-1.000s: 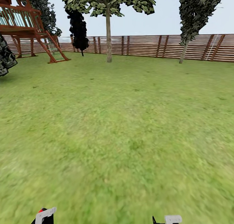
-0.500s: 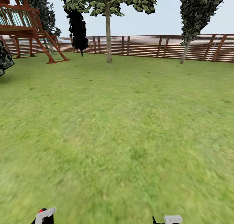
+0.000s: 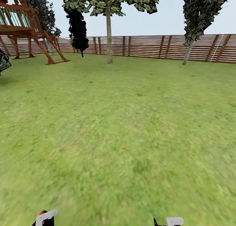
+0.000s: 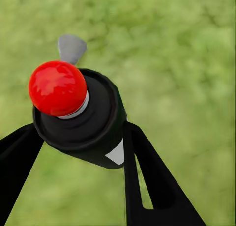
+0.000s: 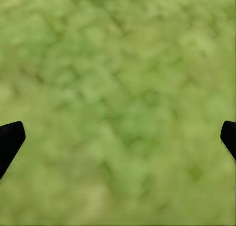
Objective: In the garden, pick up the pesticide atomizer on the floor and spray pesticide onto both trees until each tree trunk is fully covered.
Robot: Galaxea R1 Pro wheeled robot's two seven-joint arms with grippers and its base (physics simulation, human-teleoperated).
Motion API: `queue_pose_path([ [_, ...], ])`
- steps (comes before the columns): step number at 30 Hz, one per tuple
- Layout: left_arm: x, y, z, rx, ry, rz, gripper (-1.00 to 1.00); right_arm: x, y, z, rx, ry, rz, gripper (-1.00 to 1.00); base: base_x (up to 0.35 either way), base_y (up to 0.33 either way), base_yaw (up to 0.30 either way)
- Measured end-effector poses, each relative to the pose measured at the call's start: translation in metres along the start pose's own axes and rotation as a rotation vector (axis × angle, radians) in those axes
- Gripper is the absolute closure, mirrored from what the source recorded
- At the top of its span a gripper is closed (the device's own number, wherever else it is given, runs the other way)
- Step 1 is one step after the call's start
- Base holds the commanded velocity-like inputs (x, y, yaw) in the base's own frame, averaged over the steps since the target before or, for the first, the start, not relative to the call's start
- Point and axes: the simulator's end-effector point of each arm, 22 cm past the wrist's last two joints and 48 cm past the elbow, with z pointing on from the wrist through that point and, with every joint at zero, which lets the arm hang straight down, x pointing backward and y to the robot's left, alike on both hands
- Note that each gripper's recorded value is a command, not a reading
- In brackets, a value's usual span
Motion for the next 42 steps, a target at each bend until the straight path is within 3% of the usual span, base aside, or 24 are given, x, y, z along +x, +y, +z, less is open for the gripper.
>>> queue_pose_path([
  [42, 0.0002, 0.0000, 0.0000, 0.000, 0.001, 0.000, 1.00, 0.0000, 0.0000, 0.0000, 0.000, 0.000, 0.000, -1.00, 0.338, 0.000, 0.000],
])
